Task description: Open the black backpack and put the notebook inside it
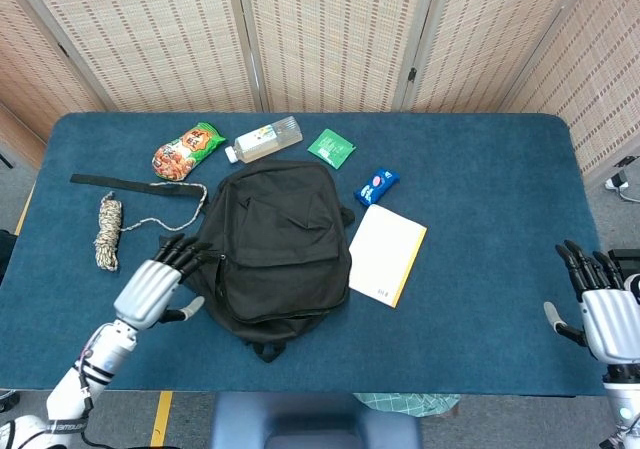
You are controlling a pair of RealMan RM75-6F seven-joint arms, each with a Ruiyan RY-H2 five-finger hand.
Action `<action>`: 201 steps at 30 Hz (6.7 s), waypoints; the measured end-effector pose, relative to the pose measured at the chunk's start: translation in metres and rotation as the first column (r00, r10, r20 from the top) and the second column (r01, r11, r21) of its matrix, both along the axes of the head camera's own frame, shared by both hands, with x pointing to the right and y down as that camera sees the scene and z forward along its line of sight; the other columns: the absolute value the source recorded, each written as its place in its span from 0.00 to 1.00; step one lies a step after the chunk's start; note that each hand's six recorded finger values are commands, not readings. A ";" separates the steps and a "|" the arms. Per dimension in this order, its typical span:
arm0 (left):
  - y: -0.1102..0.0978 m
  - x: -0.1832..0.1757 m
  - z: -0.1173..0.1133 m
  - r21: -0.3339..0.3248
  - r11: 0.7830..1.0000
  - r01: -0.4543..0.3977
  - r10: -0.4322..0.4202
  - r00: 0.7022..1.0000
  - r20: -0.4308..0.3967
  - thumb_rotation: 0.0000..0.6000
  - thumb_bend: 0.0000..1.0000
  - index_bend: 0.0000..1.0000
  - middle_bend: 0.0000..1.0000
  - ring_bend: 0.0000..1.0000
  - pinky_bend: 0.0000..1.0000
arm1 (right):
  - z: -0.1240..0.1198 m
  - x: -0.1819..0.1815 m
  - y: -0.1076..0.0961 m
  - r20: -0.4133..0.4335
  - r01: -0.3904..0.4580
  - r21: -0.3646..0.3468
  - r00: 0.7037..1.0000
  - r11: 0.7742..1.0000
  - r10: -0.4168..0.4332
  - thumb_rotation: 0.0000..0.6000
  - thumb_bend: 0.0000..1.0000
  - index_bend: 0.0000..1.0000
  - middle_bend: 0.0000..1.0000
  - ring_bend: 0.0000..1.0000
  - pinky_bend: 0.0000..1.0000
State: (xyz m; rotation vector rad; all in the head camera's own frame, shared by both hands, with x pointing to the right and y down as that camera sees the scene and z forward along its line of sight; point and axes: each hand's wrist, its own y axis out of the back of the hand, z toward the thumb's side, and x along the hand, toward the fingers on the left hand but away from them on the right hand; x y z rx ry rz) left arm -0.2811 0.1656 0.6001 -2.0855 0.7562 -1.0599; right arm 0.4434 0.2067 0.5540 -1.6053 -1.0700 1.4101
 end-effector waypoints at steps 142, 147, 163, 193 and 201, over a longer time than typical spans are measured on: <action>-0.107 0.055 0.071 -0.104 0.939 0.328 -0.332 0.943 -0.029 1.00 0.72 0.69 0.49 0.39 0.00 | 0.052 -0.056 -0.005 0.091 0.248 -0.093 0.966 0.964 -0.240 1.00 0.40 0.07 0.10 0.19 0.11; -0.113 0.059 0.075 -0.134 0.928 0.348 -0.355 0.934 -0.034 1.00 0.72 0.69 0.49 0.39 0.00 | 0.079 -0.102 -0.021 0.088 0.370 -0.096 0.928 0.924 -0.362 1.00 0.40 0.07 0.12 0.21 0.12; -0.105 0.053 0.082 -0.167 0.915 0.368 -0.377 0.926 -0.028 1.00 0.72 0.69 0.49 0.39 0.00 | 0.163 -0.180 -0.035 0.054 0.538 -0.154 0.842 0.829 -0.537 1.00 0.40 0.07 0.12 0.19 0.12; -0.099 0.049 0.091 -0.191 0.909 0.370 -0.380 0.925 -0.018 1.00 0.72 0.69 0.49 0.38 0.00 | 0.199 -0.191 -0.027 0.076 0.559 -0.211 0.827 0.802 -0.556 1.00 0.40 0.07 0.12 0.18 0.12; -0.099 0.049 0.093 -0.197 0.907 0.373 -0.383 0.923 -0.018 1.00 0.72 0.69 0.49 0.38 0.00 | 0.202 -0.199 -0.030 0.070 0.566 -0.200 0.823 0.800 -0.564 1.00 0.40 0.07 0.13 0.18 0.12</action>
